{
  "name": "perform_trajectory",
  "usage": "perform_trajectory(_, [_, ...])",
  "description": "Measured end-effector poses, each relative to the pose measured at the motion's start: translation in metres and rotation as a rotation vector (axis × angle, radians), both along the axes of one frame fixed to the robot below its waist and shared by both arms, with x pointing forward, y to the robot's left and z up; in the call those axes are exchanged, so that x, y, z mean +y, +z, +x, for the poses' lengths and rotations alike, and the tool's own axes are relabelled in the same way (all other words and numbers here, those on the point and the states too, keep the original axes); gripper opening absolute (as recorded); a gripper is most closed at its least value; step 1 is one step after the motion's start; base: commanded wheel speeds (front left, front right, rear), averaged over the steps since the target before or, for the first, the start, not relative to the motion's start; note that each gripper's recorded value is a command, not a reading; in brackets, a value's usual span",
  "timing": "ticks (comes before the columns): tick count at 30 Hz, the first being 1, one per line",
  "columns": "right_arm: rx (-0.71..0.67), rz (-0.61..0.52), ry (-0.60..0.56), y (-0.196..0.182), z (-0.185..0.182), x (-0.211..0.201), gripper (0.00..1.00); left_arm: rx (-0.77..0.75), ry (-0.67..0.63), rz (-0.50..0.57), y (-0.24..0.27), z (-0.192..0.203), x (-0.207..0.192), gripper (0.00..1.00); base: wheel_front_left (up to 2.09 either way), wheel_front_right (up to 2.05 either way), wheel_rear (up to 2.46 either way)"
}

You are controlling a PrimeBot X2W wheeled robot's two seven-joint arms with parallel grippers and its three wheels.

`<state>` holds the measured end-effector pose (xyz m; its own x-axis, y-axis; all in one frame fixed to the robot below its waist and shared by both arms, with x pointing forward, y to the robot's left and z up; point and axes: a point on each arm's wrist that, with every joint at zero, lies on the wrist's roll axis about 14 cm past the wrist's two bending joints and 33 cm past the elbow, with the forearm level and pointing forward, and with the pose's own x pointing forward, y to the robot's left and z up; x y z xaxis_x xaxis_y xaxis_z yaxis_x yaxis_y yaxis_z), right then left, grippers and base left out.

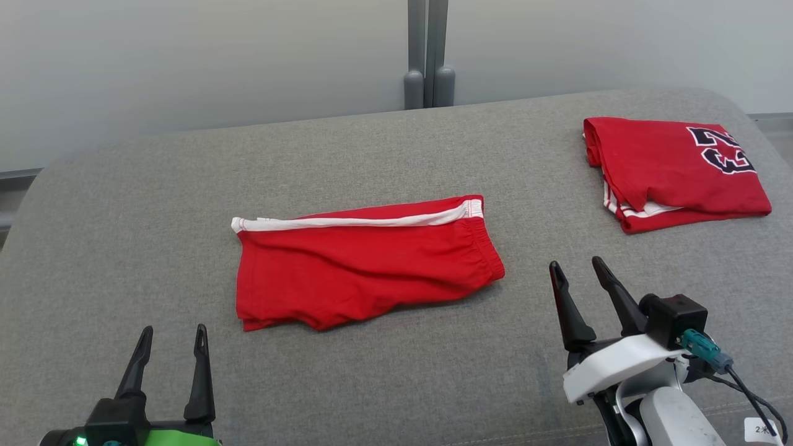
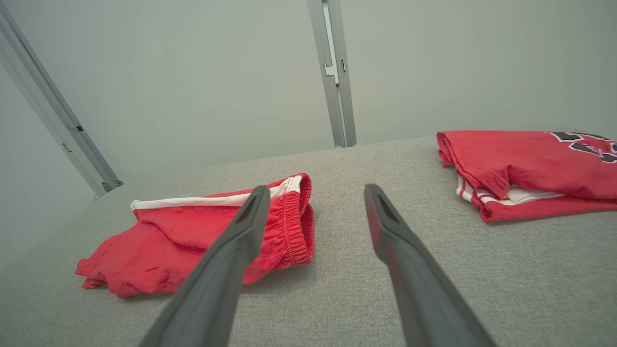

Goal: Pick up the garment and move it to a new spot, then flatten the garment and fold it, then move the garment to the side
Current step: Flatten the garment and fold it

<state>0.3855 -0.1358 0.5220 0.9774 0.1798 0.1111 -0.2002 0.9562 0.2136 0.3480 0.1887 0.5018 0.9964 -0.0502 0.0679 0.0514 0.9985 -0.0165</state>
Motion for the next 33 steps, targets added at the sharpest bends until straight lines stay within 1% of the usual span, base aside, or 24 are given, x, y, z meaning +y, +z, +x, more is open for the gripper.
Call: perform_trajectory(33, [0.009,-0.001,-0.005,-0.0012,-0.0017,-0.0001,1.0,0.011,-0.012,0.0,-0.0035,0.0036,-0.0058,1.0,0.0,0.0,0.0])
